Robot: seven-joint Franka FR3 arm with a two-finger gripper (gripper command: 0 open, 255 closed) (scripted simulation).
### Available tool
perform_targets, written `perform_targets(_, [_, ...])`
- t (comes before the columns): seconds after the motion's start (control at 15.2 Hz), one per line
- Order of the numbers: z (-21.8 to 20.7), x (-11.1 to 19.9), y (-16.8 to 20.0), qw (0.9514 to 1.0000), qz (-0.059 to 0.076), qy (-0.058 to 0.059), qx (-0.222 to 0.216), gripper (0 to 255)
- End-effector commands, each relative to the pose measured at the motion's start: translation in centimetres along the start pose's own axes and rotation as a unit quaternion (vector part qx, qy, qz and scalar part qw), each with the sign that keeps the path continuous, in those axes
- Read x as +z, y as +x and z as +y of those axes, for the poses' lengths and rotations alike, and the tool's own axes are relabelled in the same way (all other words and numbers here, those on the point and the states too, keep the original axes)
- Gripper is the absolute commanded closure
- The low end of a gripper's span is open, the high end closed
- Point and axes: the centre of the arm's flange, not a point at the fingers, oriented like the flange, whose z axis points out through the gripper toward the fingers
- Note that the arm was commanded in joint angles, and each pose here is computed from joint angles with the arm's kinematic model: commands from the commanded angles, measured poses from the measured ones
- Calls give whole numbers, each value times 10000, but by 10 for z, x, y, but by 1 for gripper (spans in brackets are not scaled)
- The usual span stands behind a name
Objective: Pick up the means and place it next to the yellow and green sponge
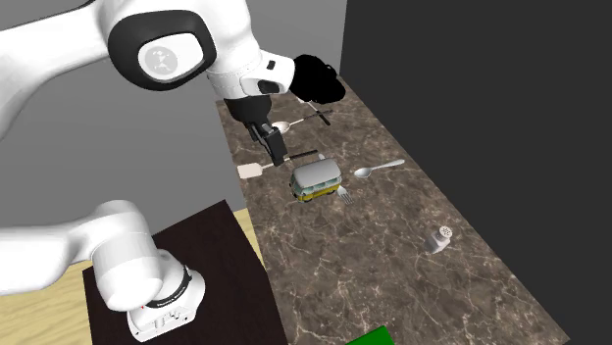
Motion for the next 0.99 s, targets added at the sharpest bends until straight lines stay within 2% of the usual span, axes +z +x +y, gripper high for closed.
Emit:
perform_targets(0.0, [0,0,0,10000,0,0,0,0])
perform_targets(0.92, [-113,137,50,9977,-211,82,640,0])
